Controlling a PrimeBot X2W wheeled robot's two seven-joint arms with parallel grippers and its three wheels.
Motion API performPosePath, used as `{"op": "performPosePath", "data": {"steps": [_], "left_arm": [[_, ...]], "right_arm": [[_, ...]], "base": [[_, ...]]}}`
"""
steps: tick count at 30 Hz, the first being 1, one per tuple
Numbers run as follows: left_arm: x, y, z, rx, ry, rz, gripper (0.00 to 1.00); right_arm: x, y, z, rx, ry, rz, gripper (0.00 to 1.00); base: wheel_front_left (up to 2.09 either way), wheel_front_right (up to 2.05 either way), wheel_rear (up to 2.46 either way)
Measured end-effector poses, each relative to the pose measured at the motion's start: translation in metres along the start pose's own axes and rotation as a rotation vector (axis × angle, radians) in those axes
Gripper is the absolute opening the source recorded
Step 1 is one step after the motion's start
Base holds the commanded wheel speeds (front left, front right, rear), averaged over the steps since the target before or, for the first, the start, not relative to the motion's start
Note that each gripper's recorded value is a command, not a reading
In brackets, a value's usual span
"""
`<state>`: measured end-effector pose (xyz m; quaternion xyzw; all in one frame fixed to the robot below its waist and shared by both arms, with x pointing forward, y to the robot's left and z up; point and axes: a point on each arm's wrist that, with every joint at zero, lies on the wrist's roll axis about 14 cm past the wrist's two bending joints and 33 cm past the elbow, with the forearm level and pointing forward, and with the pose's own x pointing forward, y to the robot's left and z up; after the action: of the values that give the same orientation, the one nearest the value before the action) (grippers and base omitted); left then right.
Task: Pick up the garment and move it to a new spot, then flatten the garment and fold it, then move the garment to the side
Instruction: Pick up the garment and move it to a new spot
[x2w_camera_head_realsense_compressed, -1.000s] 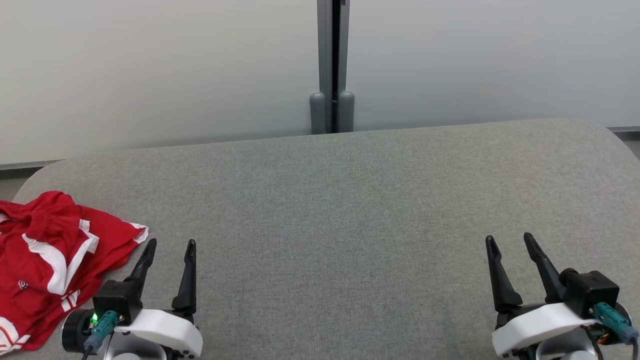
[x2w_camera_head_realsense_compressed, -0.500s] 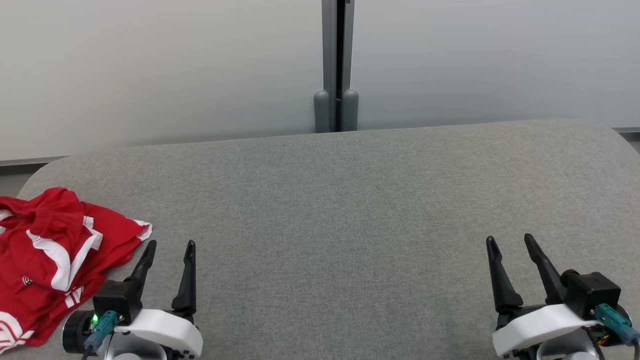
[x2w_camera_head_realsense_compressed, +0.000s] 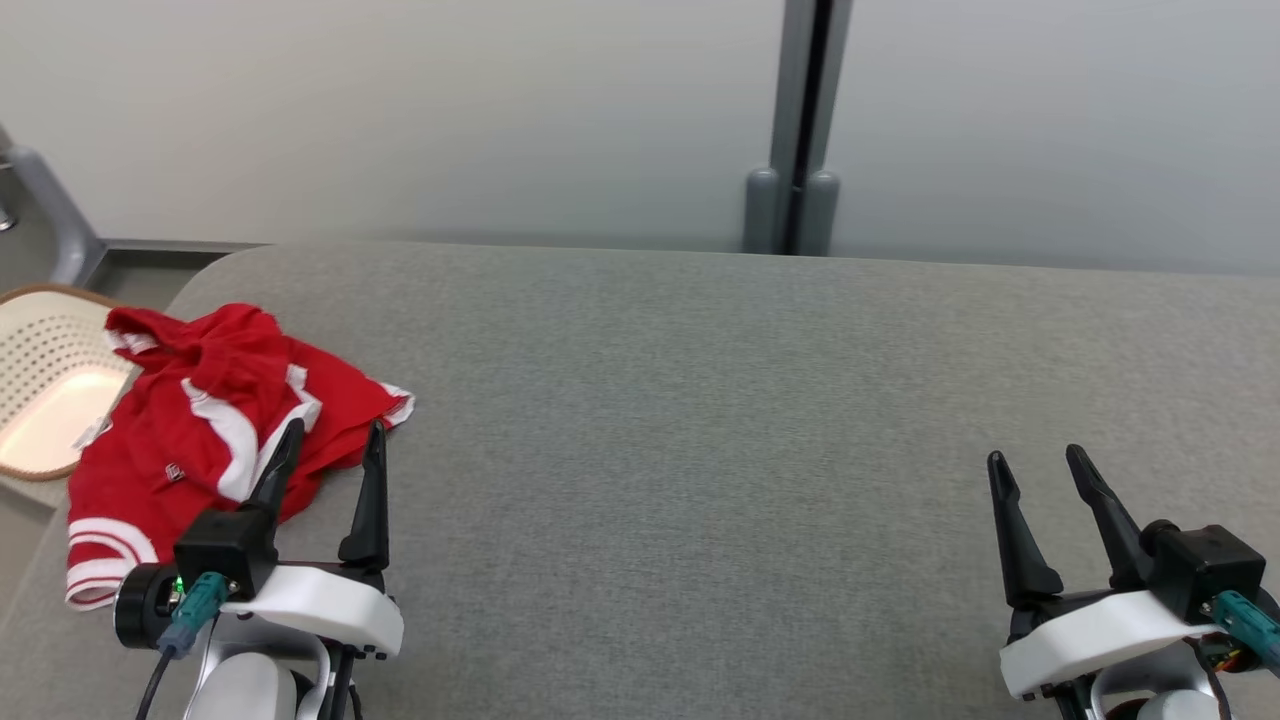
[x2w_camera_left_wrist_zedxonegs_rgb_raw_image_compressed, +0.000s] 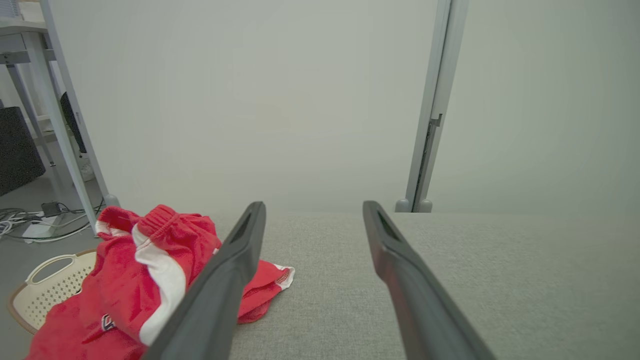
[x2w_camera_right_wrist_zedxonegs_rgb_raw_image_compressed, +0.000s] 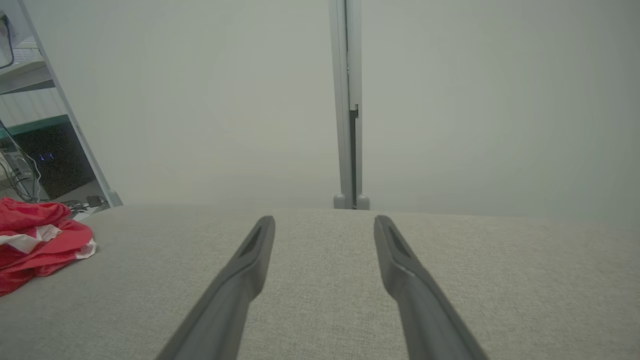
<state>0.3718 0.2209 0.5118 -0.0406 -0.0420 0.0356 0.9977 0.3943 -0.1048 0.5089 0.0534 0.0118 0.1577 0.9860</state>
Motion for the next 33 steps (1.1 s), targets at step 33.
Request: {"op": "performPosePath", "data": {"steps": [33], "left_arm": [[-0.065,0.099,0.001,0.024,0.023,0.312,1.00]], "right_arm": [[0.055,0.116,-0.010,-0.016,0.048,0.359,1.00]], "base": [[0.00,0.00,0.00]]}}
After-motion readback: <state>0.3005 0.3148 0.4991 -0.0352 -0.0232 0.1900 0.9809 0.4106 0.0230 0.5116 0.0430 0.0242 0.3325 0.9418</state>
